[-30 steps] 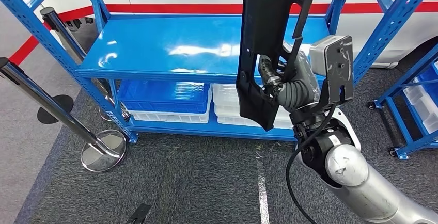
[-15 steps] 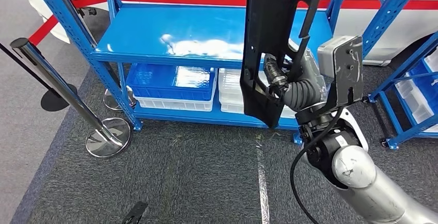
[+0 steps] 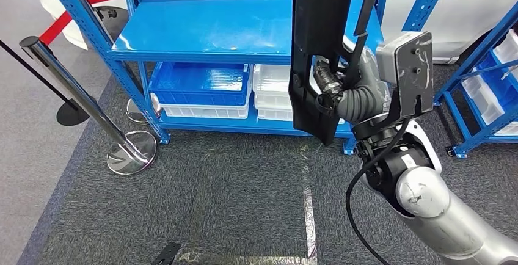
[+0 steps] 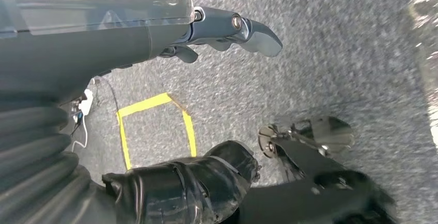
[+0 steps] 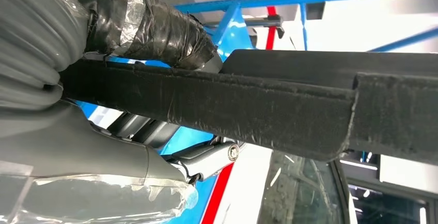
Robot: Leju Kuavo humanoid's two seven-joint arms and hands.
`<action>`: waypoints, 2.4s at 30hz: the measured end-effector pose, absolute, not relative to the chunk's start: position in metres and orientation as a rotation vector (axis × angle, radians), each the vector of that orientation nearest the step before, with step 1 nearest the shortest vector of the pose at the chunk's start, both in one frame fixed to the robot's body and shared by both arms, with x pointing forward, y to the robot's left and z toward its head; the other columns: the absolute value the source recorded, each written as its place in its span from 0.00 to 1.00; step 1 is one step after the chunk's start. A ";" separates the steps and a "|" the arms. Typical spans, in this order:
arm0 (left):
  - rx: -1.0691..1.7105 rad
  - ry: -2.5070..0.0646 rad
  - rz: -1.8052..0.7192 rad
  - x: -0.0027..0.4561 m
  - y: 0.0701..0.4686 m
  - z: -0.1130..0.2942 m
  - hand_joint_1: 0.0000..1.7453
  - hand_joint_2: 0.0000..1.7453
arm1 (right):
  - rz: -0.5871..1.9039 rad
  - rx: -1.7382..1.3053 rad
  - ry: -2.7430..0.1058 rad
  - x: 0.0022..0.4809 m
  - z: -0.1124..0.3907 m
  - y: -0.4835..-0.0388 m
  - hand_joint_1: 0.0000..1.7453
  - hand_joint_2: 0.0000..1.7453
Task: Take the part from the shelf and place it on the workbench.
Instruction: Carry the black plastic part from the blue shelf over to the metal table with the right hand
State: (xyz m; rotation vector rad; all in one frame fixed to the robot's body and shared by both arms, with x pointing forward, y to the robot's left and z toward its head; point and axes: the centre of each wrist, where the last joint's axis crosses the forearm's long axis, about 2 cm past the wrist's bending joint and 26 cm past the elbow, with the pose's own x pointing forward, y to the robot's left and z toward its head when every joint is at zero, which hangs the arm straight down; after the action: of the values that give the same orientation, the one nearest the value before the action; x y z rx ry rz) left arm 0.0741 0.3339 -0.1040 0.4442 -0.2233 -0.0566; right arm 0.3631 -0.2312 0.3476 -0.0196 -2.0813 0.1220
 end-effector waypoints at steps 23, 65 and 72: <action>0.405 -0.422 -0.046 0.068 0.324 -0.106 0.00 1.00 | 0.165 -0.120 -2.145 0.344 0.366 -0.247 1.00 1.00; 0.423 -0.417 -0.034 0.077 0.314 -0.105 0.00 1.00 | 0.295 0.031 -2.037 0.302 0.327 -0.274 1.00 1.00; 0.425 -0.284 0.008 0.077 0.315 -0.105 0.00 1.00 | 0.329 0.018 -2.045 0.302 0.328 -0.273 1.00 1.00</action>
State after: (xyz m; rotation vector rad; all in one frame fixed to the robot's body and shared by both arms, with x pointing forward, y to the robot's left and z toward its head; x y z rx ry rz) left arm 0.0768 0.3154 -0.1045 0.4255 -0.2842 0.0082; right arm 0.3024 -0.2731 0.3276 0.0180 -2.0454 0.3290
